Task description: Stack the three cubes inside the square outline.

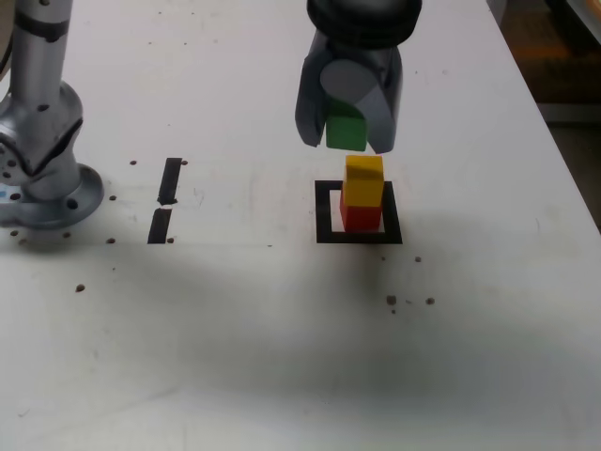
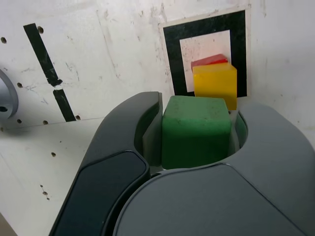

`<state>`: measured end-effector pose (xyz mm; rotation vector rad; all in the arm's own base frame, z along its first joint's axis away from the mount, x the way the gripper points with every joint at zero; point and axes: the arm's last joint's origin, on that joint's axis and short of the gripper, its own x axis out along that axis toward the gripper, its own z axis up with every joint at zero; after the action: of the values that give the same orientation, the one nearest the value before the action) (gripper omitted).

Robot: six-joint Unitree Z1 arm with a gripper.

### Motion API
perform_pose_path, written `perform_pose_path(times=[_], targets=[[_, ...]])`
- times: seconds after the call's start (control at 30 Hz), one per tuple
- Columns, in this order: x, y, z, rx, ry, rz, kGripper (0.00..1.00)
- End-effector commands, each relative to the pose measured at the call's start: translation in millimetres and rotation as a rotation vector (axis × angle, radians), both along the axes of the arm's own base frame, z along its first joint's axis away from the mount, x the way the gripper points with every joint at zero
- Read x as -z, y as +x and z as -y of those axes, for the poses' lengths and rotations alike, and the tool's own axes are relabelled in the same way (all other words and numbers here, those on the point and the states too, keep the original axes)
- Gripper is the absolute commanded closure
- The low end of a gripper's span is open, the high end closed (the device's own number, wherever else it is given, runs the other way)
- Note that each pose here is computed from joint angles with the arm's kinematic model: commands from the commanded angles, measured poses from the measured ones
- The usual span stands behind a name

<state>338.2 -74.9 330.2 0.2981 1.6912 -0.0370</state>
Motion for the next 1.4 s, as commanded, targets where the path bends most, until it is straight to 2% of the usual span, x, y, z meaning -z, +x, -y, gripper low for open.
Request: perform_pose_path(times=[0.0,0.3,0.67,0.8,0.97,1.07,1.17,1.37], targets=[[5.5,4.6,-3.7,-0.006,-0.002,-0.013,0.90],[22.8,23.5,-4.2,-0.018,-0.026,-0.015,0.90],[33.7,28.0,-5.1,-0.028,-0.031,-0.032,0.86],[33.6,28.0,-5.4,-0.034,-0.027,-0.031,0.73],[34.4,27.5,-5.8,-0.036,-0.024,-0.036,0.42],[35.8,28.0,-6.2,-0.033,-0.025,-0.040,0.27],[36.3,28.2,-6.5,-0.030,-0.024,-0.042,0.19],[35.8,26.3,-7.2,-0.029,-0.017,-0.046,0.11]])
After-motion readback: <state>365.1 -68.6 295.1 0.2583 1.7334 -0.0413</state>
